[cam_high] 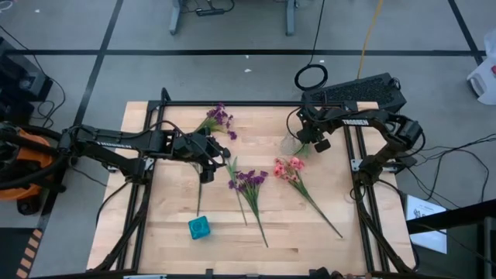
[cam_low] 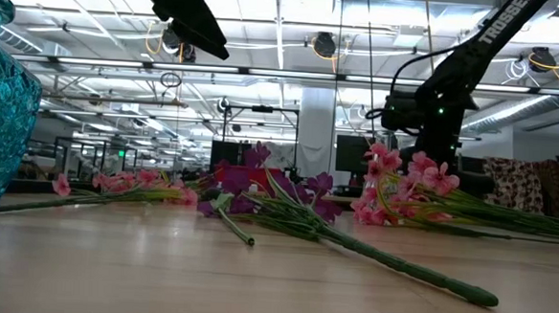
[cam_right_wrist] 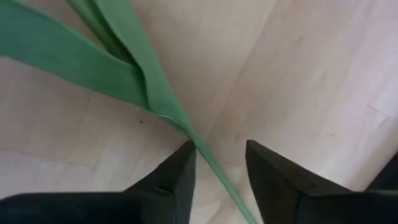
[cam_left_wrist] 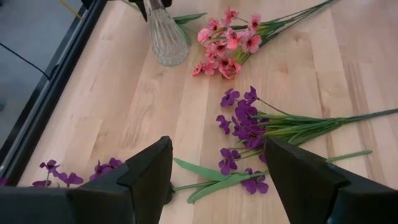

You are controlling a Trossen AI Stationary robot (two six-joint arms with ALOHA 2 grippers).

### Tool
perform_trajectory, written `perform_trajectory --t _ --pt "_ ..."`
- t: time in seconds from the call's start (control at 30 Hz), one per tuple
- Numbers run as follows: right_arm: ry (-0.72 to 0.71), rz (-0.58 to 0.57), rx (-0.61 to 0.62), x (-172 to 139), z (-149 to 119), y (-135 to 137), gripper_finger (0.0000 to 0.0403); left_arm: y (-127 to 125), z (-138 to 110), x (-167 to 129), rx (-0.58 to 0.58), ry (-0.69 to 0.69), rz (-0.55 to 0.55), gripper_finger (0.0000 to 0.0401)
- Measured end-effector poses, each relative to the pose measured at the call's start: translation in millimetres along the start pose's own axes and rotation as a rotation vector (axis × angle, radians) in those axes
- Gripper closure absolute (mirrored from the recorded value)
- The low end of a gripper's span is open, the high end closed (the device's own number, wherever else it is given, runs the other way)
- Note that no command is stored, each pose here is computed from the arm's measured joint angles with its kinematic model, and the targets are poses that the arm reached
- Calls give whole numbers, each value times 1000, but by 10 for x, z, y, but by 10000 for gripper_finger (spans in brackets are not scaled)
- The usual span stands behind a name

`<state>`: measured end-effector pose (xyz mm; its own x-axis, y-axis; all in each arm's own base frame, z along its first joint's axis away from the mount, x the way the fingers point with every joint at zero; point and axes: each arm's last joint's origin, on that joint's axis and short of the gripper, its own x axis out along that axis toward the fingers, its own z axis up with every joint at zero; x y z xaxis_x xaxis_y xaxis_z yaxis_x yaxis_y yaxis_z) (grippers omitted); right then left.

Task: Sort flowers into vase by color
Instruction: Move the pink tulip to the middle right of the table

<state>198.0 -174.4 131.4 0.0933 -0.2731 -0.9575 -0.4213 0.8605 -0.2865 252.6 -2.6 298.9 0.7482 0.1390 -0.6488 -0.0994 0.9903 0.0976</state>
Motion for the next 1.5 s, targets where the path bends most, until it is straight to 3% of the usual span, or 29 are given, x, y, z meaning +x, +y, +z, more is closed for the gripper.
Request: perform_trajectory --t 0.27,0.57,0.87,1.23,1.4,1.5 --pt "11 36 2 -9 -7 44 393 0 0 0 0 0 0 144" --pt "94 -31 -62 -266 74 132 401 0 1 0 0 -1 0 144" --pt "38 -66 -100 -663 227 356 402 5 2 1 4 -2 2 144" --pt "-160 -387 43 -1478 400 689 403 7 97 -4 0 -100 7 144" --pt "-398 -498 235 -1998 548 761 403 7 105 -5 -1 -108 7 144" --pt "-522 -539 416 -2318 650 782 403 7 109 -5 -2 -112 7 144"
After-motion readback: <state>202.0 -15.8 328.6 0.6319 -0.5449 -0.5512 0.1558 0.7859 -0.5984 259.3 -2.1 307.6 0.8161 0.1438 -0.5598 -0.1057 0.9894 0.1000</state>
